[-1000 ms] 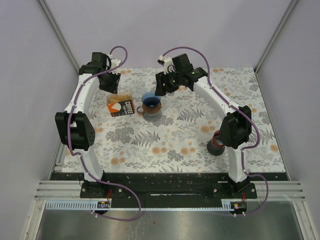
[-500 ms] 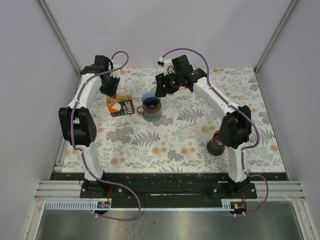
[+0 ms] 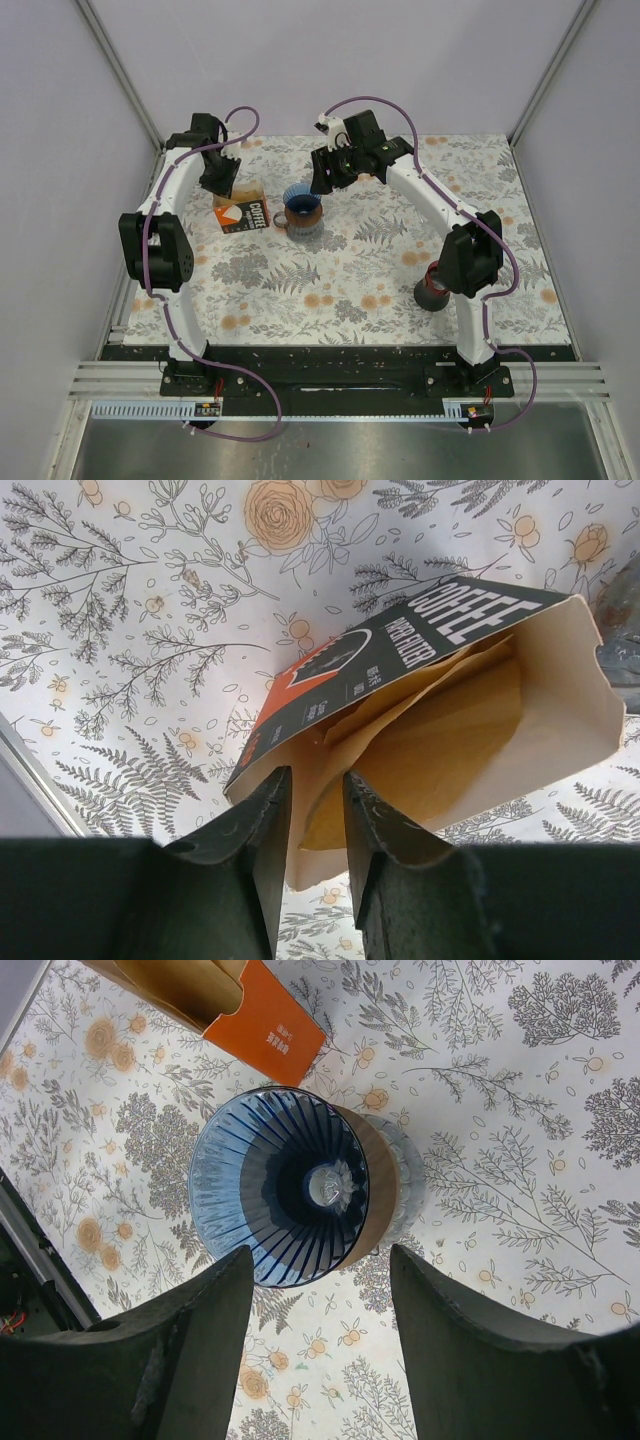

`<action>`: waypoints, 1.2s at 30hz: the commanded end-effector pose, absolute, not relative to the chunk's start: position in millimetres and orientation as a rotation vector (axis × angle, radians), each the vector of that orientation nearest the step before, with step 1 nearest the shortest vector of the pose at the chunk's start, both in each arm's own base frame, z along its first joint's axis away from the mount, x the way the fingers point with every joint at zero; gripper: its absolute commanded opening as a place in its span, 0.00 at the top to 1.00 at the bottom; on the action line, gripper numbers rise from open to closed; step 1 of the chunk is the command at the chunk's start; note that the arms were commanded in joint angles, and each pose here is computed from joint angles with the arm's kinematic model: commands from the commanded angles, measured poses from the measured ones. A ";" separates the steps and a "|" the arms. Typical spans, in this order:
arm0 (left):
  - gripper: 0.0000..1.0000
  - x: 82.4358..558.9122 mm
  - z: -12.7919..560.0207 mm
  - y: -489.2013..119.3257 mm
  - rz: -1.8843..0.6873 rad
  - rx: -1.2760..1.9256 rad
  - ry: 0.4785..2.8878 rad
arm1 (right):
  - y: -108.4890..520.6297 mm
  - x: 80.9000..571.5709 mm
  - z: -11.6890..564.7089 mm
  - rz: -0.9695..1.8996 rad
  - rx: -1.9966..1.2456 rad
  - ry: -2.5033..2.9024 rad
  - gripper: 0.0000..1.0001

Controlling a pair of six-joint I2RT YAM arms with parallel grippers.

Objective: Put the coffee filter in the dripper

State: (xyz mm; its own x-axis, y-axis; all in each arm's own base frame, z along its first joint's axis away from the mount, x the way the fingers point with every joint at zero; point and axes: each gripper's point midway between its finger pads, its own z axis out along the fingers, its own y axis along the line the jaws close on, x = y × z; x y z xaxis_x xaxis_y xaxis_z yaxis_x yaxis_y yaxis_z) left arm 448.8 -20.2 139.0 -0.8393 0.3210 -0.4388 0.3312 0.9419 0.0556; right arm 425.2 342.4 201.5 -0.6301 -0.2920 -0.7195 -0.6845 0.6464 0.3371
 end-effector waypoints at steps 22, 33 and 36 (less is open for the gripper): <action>1.00 441.7 237.2 -24.7 -0.035 0.448 2.408 | 345.1 421.0 253.2 0.811 -0.771 2.086 0.35; 1.00 416.7 317.6 -54.4 -0.062 0.611 2.164 | 346.4 415.5 301.4 0.841 -0.780 1.950 0.35; 1.00 401.5 331.7 -75.2 -0.015 0.776 2.084 | 346.4 413.6 326.7 0.829 -0.825 1.838 0.35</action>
